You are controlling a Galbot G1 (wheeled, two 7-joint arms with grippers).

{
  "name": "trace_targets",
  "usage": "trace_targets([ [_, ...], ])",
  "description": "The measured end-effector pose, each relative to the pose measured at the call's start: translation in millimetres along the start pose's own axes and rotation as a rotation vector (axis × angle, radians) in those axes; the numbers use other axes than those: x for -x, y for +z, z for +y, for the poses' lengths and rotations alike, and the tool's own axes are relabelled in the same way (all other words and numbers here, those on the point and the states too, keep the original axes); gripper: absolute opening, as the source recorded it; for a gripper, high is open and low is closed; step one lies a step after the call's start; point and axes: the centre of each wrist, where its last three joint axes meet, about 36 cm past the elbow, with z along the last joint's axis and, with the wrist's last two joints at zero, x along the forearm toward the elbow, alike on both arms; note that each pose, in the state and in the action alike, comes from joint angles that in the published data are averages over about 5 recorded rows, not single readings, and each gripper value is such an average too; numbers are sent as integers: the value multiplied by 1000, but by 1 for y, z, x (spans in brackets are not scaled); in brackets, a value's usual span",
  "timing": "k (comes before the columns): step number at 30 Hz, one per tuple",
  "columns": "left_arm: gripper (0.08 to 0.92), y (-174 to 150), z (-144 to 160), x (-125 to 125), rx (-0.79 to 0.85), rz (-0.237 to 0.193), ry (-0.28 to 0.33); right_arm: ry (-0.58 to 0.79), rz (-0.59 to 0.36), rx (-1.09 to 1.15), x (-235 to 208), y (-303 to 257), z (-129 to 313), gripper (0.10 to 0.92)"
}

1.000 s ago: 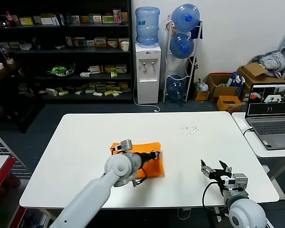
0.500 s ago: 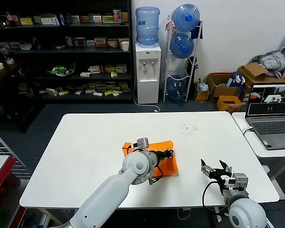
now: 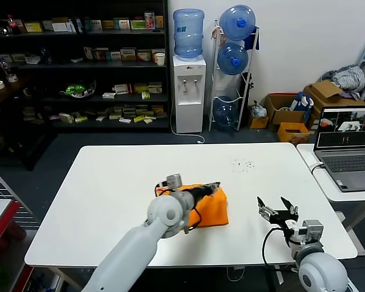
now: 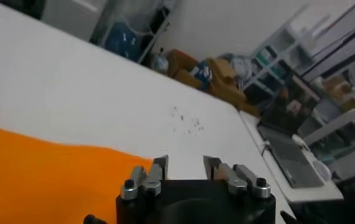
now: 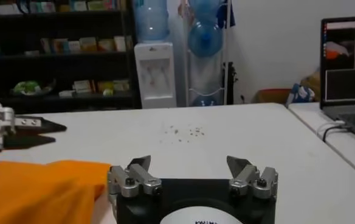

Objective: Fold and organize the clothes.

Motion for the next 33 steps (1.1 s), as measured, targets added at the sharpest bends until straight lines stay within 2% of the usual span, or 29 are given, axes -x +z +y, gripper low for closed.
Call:
trace_targets([
  [5,640,8,53,-49,55,-225,-26,-34,-63,-17,-1,0,-19,823],
  [10,772,33,113,-108,127,-460,-106,-46,-143,-25,-7,7,-39,823],
  [13,813,51,141,-145,182,-574,-166,-43,-190,-28,-13,14,-47,823],
  [15,821,62,157,-169,219,-628,-210,-37,-219,-32,-18,19,-52,823],
  [19,822,79,182,-212,294,-685,-285,-21,-262,-46,-26,30,-61,823],
  [23,823,90,194,-241,369,-699,-323,-2,-294,-60,-33,37,-68,823],
  [27,823,98,199,-256,428,-701,-335,20,-313,-69,-38,43,-73,823],
  [33,823,107,200,-265,476,-704,-338,42,-329,-85,-44,54,-76,823],
])
